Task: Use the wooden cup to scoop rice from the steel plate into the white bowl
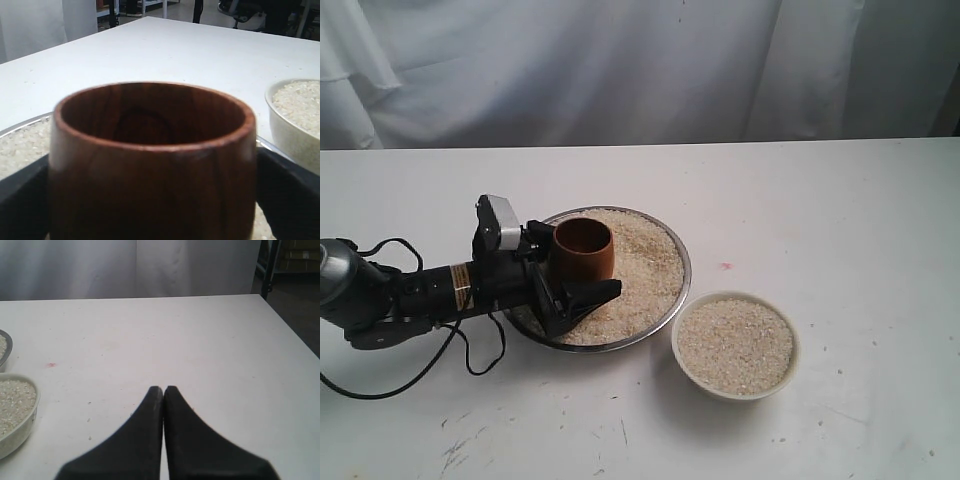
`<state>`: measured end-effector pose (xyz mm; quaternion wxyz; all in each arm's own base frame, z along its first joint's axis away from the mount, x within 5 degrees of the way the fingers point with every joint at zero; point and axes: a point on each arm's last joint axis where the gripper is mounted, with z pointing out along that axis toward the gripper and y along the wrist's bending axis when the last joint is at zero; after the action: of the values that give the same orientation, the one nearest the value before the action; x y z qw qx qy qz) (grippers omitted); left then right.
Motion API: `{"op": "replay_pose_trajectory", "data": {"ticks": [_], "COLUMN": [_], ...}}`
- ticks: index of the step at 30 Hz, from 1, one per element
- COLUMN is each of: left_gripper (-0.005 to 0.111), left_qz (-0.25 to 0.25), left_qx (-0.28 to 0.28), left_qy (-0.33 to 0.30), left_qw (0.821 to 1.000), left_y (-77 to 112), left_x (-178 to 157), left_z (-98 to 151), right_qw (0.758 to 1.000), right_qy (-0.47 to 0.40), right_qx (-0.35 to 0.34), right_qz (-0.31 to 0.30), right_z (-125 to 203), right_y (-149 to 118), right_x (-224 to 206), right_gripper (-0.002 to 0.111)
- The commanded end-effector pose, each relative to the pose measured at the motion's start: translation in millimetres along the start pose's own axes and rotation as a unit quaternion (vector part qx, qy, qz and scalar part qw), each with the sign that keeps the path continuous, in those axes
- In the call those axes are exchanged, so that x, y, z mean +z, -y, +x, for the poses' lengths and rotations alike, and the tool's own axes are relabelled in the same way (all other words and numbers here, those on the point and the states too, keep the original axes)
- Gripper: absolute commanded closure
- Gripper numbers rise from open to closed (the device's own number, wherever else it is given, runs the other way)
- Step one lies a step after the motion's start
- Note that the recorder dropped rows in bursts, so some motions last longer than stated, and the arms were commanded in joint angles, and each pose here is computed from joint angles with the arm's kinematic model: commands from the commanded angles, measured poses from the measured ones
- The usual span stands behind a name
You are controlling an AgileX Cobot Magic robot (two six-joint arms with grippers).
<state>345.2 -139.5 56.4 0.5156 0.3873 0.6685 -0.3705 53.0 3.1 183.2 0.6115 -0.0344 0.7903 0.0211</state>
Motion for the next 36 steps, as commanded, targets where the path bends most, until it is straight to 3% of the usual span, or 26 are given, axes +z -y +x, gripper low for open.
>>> {"op": "replay_pose_trajectory", "data": {"ticks": [1,30,33,36], "left_gripper": [0.016,0.017,0.033,0.068], "left_qz": [-0.002,-0.005,-0.006,-0.009], "left_qx": [0.0,-0.003,-0.005,-0.006], "left_qy": [0.009,0.01,0.011,0.012], "left_qw": [1.0,1.0,1.0,1.0], "left_y": [-1.1,-1.6,-1.8,-2.2], "left_x": [2.3,2.3,2.3,2.3], "left_z": [-2.1,-2.3,-2.4,-2.6], "right_qw": [1.0,1.0,1.0,1.0], "right_qy": [-0.002,-0.002,-0.002,-0.002], "right_qx": [0.0,0.0,0.0,0.0], "right_qz": [-0.001,-0.001,-0.001,-0.001], "right_z": [0.9,0.9,0.9,0.9], "right_y": [-0.1,-0.1,-0.1,-0.1], "right_x": [0.6,0.6,0.6,0.6], "right_gripper": [0.108,0.108,0.108,0.108]}}
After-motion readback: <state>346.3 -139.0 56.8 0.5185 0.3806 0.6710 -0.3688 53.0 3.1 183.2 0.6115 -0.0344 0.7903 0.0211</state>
